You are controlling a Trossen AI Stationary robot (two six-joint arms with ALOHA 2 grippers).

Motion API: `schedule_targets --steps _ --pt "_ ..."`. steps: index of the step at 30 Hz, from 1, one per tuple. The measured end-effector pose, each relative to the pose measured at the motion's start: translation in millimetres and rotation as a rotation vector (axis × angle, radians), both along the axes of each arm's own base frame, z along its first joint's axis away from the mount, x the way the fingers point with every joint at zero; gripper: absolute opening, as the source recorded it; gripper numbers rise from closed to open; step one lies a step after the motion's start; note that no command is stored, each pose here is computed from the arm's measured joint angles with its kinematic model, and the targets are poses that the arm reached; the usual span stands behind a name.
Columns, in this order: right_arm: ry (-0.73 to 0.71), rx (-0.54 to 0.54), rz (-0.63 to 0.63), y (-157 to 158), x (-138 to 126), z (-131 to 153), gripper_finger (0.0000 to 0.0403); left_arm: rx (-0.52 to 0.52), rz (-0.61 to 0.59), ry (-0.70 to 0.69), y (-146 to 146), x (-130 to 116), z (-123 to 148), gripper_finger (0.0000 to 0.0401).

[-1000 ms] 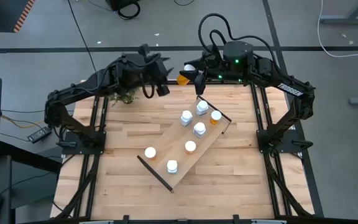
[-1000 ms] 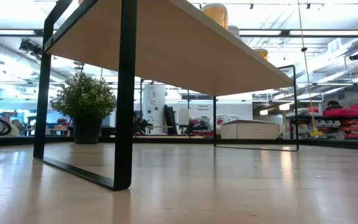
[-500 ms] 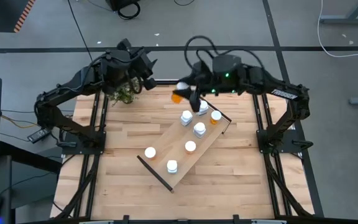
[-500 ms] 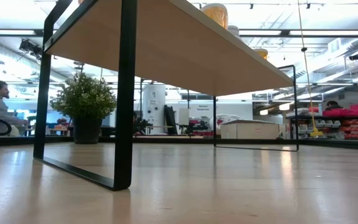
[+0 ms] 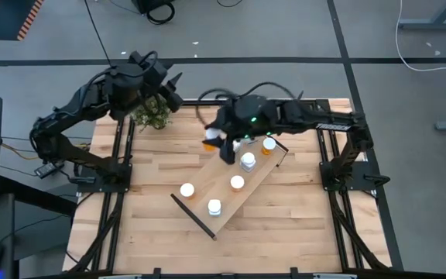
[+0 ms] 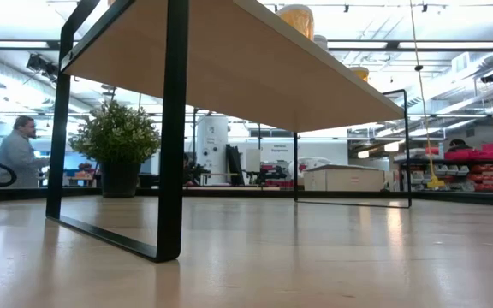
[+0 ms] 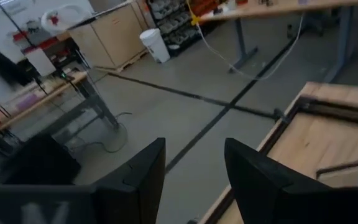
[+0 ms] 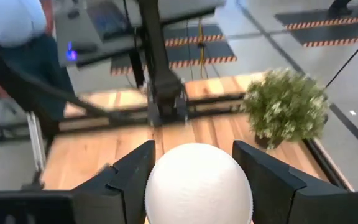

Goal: Pick and place medicine bottles onto shelf by color
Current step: Put the orange pill bottle on the shelf

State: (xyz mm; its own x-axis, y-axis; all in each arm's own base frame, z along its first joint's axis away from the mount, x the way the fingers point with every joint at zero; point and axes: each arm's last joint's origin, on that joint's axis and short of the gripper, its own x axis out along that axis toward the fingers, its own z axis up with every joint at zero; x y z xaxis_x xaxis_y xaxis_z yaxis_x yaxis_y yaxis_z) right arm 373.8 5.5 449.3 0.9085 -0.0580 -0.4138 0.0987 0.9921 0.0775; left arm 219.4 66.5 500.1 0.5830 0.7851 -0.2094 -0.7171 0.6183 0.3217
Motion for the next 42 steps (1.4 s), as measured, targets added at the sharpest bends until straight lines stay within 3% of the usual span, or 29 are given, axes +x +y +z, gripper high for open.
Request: schedule_targets --steps 9,18,28,35,42 --pt "0.162 -0.060 0.081 17 33 -45 0.0217 -0.079 -0.028 -0.075 -14 -7 1 0.0172" --pt "0.218 -0.076 0.117 31 51 -70 0.0217 -0.102 -0.054 -0.115 -26 -10 3 0.0172" --pt "0.197 -0.070 0.107 33 57 -79 0.0217 -0.116 -0.054 -0.137 -28 -16 5 0.0172" --pt "0.247 -0.068 0.115 38 60 -110 0.0216 -0.128 -0.050 -0.117 -28 -18 3 0.0172" --pt "0.245 -0.032 0.090 39 61 -119 0.0216 -0.240 -0.002 -0.232 -27 -19 1 0.0172"
